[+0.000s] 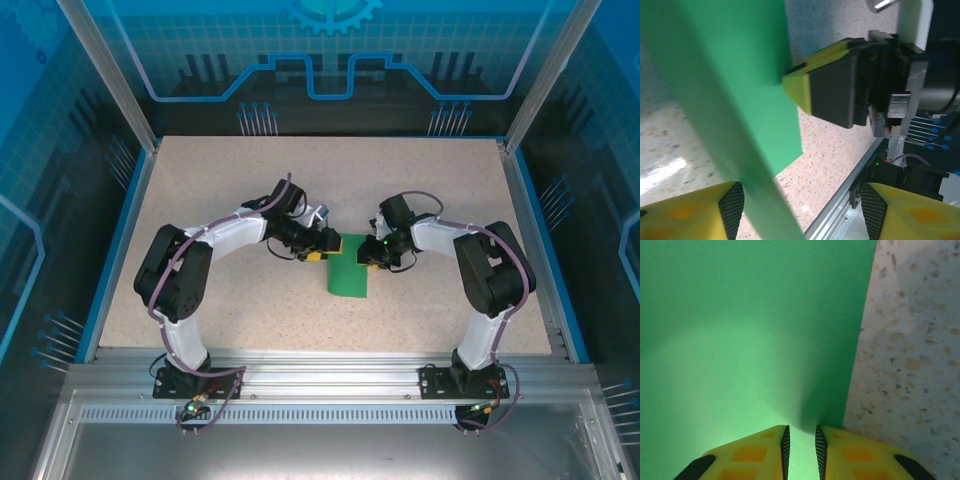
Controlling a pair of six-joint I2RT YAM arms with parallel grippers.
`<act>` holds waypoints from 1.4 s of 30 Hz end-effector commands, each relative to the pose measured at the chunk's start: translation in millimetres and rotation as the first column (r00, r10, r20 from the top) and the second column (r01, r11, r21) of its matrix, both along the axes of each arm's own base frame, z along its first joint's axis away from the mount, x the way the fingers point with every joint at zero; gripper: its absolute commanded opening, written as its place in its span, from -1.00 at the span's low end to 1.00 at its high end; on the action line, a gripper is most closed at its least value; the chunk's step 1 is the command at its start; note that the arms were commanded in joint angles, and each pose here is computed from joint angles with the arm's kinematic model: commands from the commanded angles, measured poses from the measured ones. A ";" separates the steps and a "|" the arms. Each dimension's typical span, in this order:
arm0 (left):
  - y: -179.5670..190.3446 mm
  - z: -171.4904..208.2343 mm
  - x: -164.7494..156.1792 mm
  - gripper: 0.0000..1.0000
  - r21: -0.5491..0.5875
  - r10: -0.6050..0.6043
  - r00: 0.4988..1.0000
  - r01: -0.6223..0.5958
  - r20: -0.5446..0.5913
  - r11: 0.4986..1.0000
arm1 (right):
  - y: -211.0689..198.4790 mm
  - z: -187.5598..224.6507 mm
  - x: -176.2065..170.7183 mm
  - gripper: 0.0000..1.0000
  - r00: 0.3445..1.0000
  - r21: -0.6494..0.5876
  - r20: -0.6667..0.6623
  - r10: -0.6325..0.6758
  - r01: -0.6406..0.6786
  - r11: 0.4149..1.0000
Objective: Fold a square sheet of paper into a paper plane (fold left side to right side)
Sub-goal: First fold in half a square sheet of paper at the center of the table.
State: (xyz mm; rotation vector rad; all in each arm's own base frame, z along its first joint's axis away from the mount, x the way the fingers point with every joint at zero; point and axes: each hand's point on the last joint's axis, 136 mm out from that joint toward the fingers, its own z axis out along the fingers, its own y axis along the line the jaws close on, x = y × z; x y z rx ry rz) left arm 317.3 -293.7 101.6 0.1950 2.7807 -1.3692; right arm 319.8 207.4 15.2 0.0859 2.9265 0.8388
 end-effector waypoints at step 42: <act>-3.6 1.1 4.1 0.06 0.104 0.009 0.999 -0.013 0.036 0.994 | 19.7 57.6 16.9 -0.92 0.998 0.293 0.059 -0.024 0.006 0.956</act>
